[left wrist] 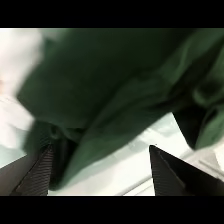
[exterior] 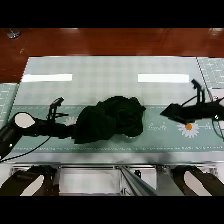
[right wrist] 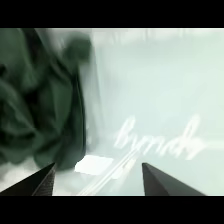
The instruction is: Fold the shirts.
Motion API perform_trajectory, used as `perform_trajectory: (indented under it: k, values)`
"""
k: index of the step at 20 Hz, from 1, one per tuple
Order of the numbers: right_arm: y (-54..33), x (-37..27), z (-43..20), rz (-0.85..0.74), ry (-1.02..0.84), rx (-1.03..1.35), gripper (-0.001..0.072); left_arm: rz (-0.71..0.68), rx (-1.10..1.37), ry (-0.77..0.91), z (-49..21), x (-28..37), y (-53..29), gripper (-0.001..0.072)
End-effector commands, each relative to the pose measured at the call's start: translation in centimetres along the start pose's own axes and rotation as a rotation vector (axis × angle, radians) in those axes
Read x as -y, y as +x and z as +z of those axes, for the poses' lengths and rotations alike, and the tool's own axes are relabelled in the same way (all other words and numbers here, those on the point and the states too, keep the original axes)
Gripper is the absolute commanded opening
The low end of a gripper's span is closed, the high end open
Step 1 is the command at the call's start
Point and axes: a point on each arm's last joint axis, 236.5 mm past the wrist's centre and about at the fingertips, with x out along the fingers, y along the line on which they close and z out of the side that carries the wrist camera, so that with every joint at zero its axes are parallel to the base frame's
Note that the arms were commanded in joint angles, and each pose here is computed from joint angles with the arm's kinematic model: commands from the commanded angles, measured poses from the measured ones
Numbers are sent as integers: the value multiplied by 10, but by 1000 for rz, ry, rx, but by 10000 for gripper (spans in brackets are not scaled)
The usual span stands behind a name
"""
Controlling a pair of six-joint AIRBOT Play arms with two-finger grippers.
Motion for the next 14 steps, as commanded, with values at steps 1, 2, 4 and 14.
perform_trajectory:
  k: [1,2,4,14]
  values:
    - [40,-3,-44,77,74,-66,616,-77,-28,11,-10,11,19,703]
    - [49,-15,-47,95,61,-83,617,-70,-31,16,-10,11,24,700]
    - [68,-34,-51,127,63,-105,616,-64,-59,32,-15,10,32,295]
    - [128,-103,-51,174,-63,-242,34,-80,45,133,31,35,12,21]
